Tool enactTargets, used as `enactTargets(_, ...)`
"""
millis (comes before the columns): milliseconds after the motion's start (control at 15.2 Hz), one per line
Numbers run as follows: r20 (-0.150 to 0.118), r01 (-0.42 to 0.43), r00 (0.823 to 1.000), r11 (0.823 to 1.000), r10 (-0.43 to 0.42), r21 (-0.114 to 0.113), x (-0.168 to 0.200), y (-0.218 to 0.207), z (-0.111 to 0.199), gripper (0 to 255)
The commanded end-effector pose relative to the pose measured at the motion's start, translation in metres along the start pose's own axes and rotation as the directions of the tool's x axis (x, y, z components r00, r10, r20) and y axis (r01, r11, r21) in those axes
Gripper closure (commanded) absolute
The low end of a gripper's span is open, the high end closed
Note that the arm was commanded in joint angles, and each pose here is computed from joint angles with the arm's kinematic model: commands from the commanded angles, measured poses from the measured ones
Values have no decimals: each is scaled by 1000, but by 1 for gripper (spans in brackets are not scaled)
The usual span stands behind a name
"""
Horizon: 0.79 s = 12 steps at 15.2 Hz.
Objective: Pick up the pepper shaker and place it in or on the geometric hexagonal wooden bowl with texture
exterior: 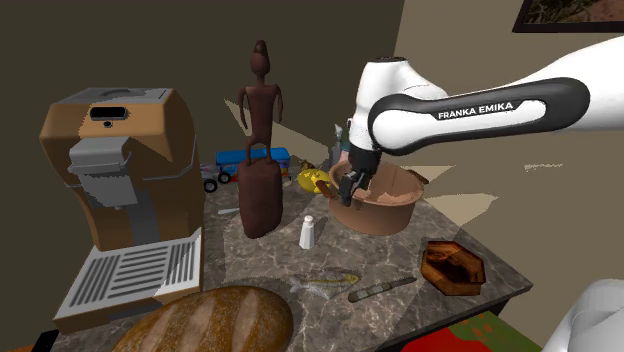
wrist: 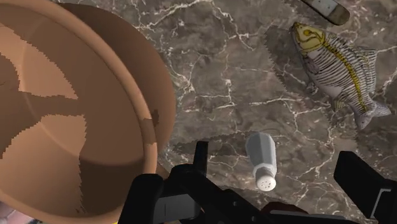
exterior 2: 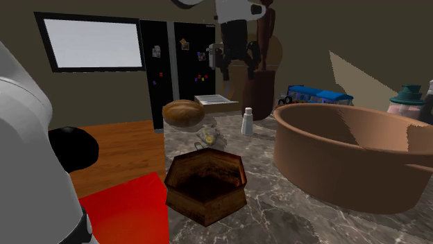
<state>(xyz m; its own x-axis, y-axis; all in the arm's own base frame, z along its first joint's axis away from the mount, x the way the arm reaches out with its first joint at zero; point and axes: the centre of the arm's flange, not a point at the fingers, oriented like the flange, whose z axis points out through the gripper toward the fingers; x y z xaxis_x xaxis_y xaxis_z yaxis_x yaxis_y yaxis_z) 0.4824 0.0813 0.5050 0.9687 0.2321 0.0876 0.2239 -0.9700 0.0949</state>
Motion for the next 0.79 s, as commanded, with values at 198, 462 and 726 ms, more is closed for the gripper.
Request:
enactTargets(198, 23, 23, 999, 1000, -23, 0, 48, -16, 45, 0)
enactTargets(462, 42, 40, 998, 999, -40, 0, 87, -29, 82, 0)
enactTargets(726, 61, 58, 996, 998, -58, 1, 124, -42, 119, 0)
